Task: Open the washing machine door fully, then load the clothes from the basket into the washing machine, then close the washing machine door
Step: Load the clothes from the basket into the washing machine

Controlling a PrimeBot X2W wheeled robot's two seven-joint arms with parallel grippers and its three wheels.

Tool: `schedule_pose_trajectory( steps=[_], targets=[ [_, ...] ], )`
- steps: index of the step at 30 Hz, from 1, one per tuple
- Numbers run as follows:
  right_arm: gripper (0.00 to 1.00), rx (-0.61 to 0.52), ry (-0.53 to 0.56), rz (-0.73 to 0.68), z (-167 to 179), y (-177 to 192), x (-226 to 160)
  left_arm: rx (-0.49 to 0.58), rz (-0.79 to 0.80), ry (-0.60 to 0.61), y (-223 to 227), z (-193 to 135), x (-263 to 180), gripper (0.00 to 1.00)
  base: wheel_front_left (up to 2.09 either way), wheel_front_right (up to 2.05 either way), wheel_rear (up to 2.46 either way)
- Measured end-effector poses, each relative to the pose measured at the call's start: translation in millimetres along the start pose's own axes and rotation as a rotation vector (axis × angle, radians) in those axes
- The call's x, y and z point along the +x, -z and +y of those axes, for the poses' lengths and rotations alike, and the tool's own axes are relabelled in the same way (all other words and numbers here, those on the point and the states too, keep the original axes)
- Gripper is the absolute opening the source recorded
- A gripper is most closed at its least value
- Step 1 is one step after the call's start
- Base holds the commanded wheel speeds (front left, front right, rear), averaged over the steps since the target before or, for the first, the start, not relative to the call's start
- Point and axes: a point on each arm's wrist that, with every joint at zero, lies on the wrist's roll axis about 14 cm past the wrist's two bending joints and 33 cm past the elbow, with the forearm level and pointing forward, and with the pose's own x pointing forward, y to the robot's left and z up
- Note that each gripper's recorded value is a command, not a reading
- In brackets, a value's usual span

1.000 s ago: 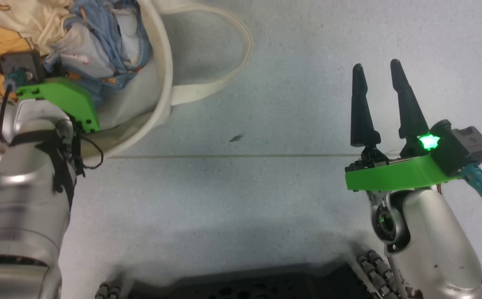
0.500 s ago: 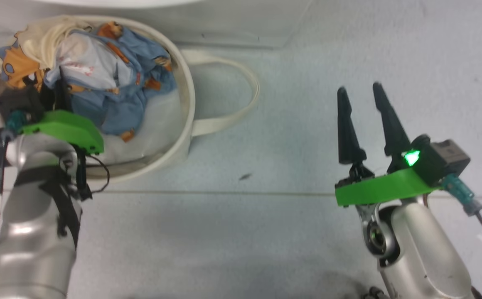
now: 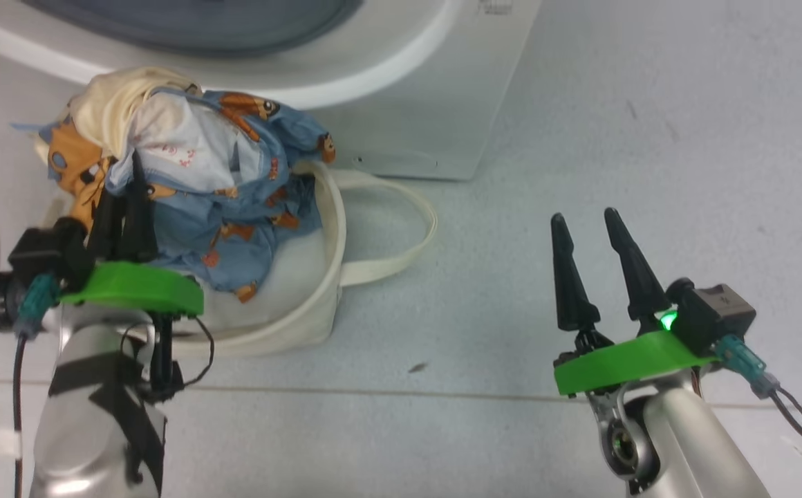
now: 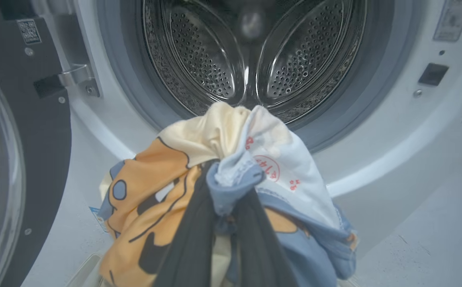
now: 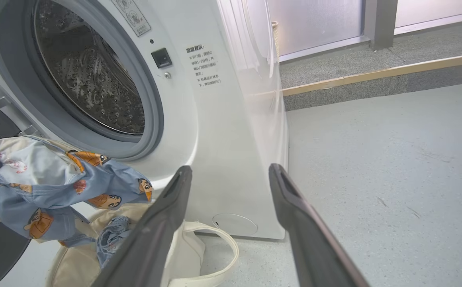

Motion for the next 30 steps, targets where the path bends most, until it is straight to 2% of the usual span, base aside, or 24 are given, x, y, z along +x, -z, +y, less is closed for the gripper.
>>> schedule_pose_trajectory(
  steps=[12, 18, 23, 30],
  targets=[
    [1.00, -0.007, 0.035, -0.086, 6.7, -39.8, -39.8, -0.087, -0.218, 0.016, -80.3, 16.1, -71.5, 0.00, 0.00, 0.00, 0.00],
    [1.00, -0.005, 0.019, -0.108, 18.7, -48.5, -55.3, -0.176, -0.223, 0.005, -83.4, 22.0, -103.9, 0.00, 0.00, 0.00, 0.00],
    [1.00, -0.008, 0.004, -0.127, 25.5, -55.5, -59.5, -0.192, -0.265, 0.009, -97.9, 20.3, -117.0, 0.00, 0.00, 0.00, 0.00],
    [1.00, 0.004, 0.021, -0.104, 20.4, -46.8, -61.1, -0.191, -0.270, 0.029, -98.8, 11.5, -113.0, 0.00, 0.00, 0.00, 0.00]
  ],
)
